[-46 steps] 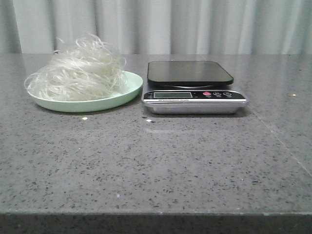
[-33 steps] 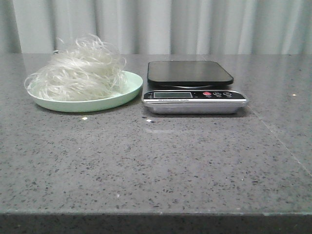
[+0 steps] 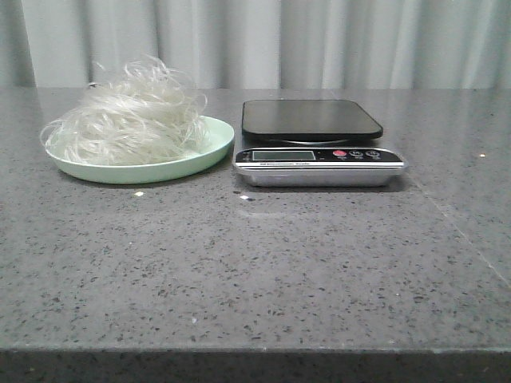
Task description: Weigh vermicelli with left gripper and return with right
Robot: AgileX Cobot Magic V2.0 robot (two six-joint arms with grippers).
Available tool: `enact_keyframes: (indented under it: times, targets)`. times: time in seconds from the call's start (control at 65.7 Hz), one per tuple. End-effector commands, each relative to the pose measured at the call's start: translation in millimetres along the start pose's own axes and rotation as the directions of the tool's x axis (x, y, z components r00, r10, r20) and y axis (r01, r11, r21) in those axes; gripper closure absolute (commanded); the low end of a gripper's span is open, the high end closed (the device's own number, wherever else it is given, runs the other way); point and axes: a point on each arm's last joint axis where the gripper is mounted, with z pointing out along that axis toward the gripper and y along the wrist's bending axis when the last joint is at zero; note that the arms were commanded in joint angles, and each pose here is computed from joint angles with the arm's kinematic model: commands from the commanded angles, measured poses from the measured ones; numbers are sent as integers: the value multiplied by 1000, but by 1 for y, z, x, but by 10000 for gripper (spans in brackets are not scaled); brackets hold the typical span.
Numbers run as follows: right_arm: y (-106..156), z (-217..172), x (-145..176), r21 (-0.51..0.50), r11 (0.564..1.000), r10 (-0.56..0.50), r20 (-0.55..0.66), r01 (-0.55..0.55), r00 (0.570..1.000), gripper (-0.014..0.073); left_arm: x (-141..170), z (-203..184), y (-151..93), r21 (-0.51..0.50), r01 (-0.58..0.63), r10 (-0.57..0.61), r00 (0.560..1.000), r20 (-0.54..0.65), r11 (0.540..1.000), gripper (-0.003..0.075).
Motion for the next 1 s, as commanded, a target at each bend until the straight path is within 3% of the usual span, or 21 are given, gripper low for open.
enact_keyframes:
  times: [0.0, 0.152, 0.259, 0.381, 0.563, 0.898, 0.99]
  targets:
    - [0, -2, -11, 2, 1000, -17, 106, 17, 994, 428, -6, -2, 0, 4, 7, -7, 995, 97, 1000, 594]
    - [0, -2, -11, 2, 1000, -17, 106, 17, 994, 428, -28, -6, 0, 15, 39, -42, 956, 291, 999, 594]
    - [0, -2, -11, 2, 1000, -17, 106, 17, 994, 428, -54, -11, 1, 21, 67, -70, 941, 330, 998, 594]
    - [0, -2, -11, 2, 1000, -17, 106, 17, 994, 428, -93, -15, 1, 5, 8, -9, 961, 276, 1000, 594]
    - [0, -2, -11, 2, 1000, -17, 107, 17, 994, 428, -133, -1, 1, 4, 24, -24, 992, 122, 1000, 594]
    - [0, -2, -11, 2, 1000, -17, 107, 17, 994, 428, -128, 38, 1, 4, 40, -40, 999, -17, 999, 592]
    - [0, -2, -11, 2, 1000, -17, 107, 17, 994, 428, -134, 46, 1, 4, 40, -39, 999, -35, 999, 559]
